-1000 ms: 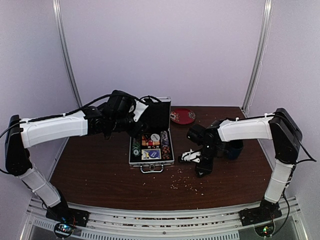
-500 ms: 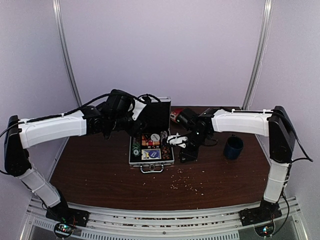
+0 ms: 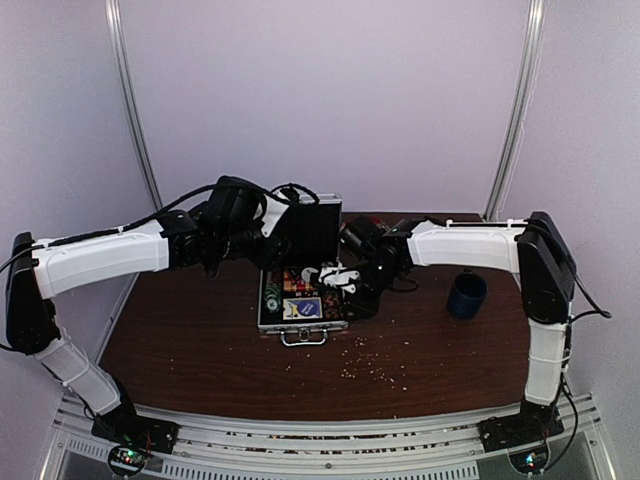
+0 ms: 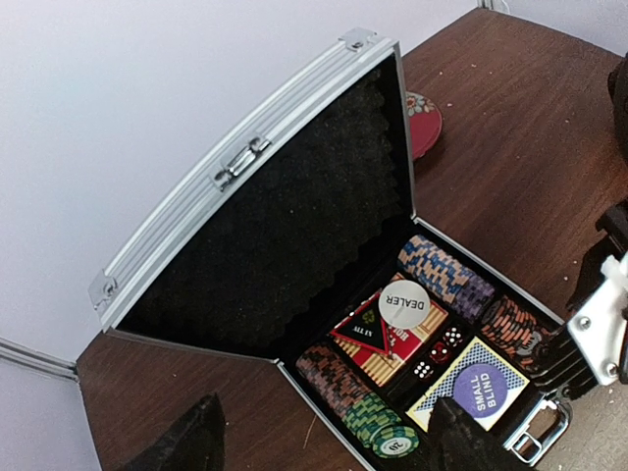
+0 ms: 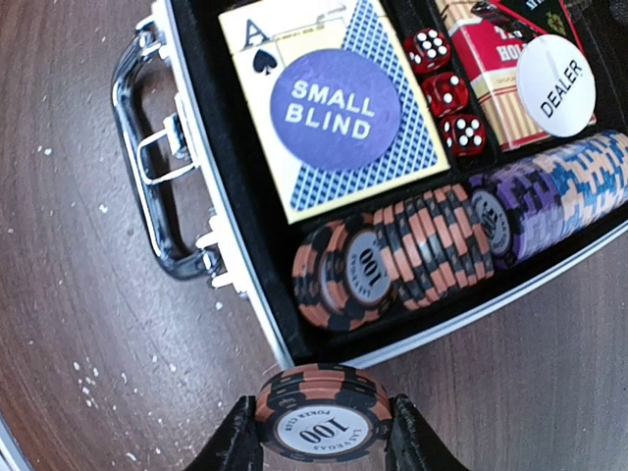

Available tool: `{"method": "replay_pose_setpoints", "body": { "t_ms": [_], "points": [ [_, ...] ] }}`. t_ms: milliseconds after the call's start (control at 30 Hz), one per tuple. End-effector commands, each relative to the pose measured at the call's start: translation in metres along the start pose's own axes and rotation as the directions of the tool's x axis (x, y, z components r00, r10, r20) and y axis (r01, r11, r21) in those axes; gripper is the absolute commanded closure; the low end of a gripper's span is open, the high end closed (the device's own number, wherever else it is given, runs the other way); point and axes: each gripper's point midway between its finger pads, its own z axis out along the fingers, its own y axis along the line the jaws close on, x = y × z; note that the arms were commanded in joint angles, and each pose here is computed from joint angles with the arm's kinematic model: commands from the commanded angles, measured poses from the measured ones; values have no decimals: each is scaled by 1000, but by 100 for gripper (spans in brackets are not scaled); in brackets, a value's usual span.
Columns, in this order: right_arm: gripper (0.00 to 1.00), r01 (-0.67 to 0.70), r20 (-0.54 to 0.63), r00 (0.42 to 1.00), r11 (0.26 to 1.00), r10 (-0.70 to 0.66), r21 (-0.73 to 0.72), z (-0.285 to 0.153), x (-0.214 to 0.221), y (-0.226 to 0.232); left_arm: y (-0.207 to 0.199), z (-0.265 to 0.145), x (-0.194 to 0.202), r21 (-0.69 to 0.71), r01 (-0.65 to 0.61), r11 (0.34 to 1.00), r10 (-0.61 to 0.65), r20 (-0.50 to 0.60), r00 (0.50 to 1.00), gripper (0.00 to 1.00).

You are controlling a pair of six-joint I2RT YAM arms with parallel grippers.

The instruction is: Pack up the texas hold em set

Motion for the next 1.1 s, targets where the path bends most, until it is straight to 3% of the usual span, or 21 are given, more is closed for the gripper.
{"method": "replay_pose_setpoints", "body": {
  "t_ms": [0, 800, 1067],
  "points": [
    [75, -11, 57, 998, 999, 8, 38, 2, -24, -10, 13, -10, -20, -31, 24, 999, -22, 70, 997, 27],
    [75, -20, 65, 998, 983, 8, 185, 39, -36, -39, 14, -10, -20, -32, 21, 999, -18, 70, 997, 27],
    [68, -18, 88, 996, 974, -2, 224, 40, -43, -43, 14, -10, -20, -33, 19, 999, -17, 70, 997, 27]
  ]
}}
